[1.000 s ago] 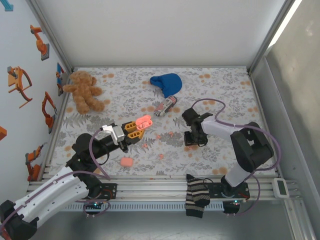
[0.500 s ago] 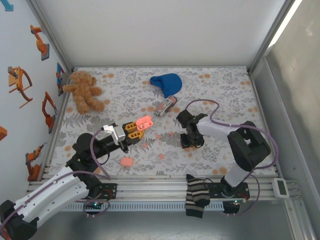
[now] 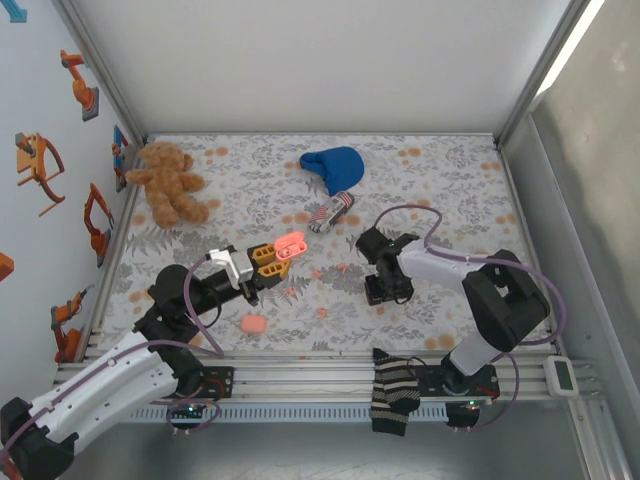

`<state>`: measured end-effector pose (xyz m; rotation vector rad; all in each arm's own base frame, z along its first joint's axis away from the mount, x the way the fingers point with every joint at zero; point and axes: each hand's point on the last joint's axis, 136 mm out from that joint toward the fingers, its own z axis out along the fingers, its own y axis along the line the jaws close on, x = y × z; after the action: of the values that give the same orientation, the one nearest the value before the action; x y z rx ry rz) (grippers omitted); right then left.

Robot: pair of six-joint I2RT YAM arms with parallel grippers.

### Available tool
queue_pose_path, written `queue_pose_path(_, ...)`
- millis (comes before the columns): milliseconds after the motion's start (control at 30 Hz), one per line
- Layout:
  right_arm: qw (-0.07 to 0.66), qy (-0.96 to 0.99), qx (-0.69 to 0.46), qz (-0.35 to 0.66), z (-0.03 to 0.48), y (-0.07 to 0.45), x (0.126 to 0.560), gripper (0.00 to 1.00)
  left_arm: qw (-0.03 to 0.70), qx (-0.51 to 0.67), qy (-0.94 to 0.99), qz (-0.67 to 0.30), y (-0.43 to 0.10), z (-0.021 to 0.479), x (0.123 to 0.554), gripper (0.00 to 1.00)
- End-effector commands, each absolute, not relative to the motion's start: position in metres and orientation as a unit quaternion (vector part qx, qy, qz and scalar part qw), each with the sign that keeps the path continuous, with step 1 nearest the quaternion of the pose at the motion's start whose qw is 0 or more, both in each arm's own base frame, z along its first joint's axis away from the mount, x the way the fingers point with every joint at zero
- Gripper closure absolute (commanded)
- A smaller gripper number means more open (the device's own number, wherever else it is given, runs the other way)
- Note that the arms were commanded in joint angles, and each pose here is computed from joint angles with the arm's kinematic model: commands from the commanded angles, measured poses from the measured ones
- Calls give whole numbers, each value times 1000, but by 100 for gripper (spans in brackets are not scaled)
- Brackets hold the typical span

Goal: Insert the wireless bluetooth earbuds into the charging case

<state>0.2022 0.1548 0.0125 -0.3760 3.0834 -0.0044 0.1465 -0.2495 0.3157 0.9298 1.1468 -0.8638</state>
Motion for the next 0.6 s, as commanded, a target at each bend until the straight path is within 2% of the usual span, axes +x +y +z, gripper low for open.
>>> queue_pose_path(0,14,993,-109,-37,15,136,193,46,671,412,484,-382,-249,333,142,100)
queue_pose_path(267,18,995,-91,-48,15,122,193,45,669,411,484,-386,-249,333,141,100)
queue_pose_path(467,41,991,-122,30,40,150,198,47,670,410,486,-383,-247,333,141,100)
queue_pose_path(567,62,988,-128,63,59,160,202,45,671,409,486,-382,-246,334,141,100)
